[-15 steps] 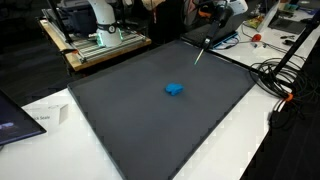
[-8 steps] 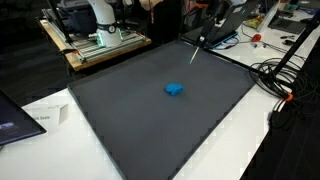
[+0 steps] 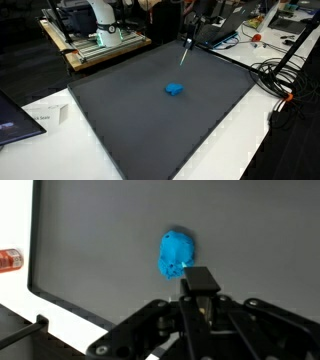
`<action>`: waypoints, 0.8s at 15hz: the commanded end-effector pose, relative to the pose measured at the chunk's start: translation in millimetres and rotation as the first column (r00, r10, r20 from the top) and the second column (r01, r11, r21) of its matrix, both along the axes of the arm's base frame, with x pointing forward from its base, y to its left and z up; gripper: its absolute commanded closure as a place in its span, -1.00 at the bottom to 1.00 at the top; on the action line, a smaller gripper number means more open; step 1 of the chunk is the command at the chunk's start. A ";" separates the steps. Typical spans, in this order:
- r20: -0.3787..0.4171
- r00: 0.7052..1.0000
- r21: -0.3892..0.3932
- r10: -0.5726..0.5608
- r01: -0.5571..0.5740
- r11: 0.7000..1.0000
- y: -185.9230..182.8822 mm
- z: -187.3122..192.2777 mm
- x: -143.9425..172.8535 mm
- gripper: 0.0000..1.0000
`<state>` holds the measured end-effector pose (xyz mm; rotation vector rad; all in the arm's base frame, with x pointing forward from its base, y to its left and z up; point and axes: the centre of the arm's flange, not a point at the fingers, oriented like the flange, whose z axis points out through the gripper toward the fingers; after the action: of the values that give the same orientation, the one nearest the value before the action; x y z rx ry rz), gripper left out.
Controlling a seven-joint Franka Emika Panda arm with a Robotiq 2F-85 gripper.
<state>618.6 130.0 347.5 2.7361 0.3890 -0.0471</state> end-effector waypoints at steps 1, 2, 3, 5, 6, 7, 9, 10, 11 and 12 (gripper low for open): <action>0.003 1.000 0.111 0.020 -0.020 0.994 -29.9 -2.2 -17.7 0.94; 0.008 1.000 0.133 0.020 -0.021 0.991 -36.3 -7.1 -15.7 0.94; 0.008 1.000 0.148 0.016 -0.017 0.989 -42.0 -12.3 -14.7 0.94; 0.004 1.000 0.173 0.008 -0.008 0.985 -52.9 -24.0 -12.5 0.94; 0.002 1.000 0.180 0.004 -0.004 0.984 -57.6 -29.4 -12.4 0.94; 0.000 1.000 0.190 0.003 -0.003 0.982 -61.5 -33.5 -12.6 0.94; -0.006 1.000 0.203 0.000 0.002 0.979 -68.1 -41.0 -12.6 0.94; -0.008 1.000 0.208 0.000 0.002 0.978 -70.4 -44.4 -12.5 0.94; -0.010 1.000 0.211 0.000 0.002 0.978 -72.2 -48.6 -12.2 0.94; -0.013 1.000 0.215 0.002 0.001 0.977 -73.6 -51.6 -12.1 0.94</action>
<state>609.7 64.1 304.6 2.9124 0.3990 -0.0299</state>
